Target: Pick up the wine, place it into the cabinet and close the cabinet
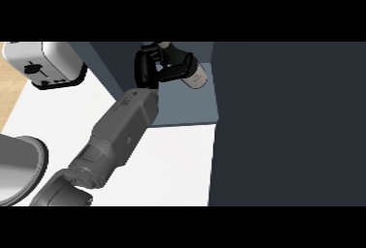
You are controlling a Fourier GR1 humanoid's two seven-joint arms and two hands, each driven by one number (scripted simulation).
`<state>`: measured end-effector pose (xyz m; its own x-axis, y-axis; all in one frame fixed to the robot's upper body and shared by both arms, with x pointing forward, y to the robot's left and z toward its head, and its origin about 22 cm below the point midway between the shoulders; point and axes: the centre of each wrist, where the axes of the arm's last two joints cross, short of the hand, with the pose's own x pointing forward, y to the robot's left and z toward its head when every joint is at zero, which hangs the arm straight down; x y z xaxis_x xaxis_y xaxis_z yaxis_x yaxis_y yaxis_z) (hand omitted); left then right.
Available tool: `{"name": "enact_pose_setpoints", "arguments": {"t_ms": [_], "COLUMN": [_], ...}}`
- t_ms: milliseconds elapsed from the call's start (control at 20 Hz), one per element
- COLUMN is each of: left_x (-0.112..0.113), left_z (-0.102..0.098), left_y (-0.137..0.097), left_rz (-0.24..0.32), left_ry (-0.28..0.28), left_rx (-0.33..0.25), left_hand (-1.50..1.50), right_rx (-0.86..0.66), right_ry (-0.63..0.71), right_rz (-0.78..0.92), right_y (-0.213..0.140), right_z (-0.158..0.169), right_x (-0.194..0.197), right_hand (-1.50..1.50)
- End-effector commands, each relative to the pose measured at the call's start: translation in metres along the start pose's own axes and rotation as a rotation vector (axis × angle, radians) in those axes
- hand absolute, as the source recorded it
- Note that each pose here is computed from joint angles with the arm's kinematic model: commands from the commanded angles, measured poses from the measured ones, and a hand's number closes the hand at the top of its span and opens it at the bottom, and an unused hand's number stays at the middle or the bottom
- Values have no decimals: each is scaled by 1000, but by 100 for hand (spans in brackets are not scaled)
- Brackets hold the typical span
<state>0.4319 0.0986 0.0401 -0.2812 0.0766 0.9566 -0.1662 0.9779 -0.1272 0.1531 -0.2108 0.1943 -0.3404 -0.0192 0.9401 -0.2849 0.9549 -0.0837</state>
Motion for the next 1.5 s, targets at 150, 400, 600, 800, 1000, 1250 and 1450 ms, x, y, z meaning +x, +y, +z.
{"name": "enact_pose_setpoints", "arguments": {"t_ms": [150, 400, 600, 800, 1000, 1250, 1450], "left_x": [-2, -5, -17, -1, -15, -17, -35], "left_z": [-2, -5, 6, -4, 8, 4, 16], "left_y": [4, 20, 20, 4, 9, 25, 48], "left_rz": [10, -27, -86, -125, -158, -224, -227], "left_ry": [26, 13, 5, 7, 31, 43, 13], "left_rx": [28, 36, 27, 35, 44, 26, 47], "left_hand": [150, 150, -150, -150, -150, -150, -150], "right_rx": [24, 22, 37, 30, 32, 27, 31], "right_ry": [-20, -22, -25, -33, -47, -48, -55], "right_rz": [-24, -23, -29, -16, -23, -23, -18], "right_y": [-5, -7, -3, 4, 1, -4, 1], "right_z": [13, 7, 3, 2, 4, 1, 5], "right_x": [18, 0, 1, 5, 12, 10, 15], "right_hand": [-150, -150, -150, -150, -150, -150, -150]}}
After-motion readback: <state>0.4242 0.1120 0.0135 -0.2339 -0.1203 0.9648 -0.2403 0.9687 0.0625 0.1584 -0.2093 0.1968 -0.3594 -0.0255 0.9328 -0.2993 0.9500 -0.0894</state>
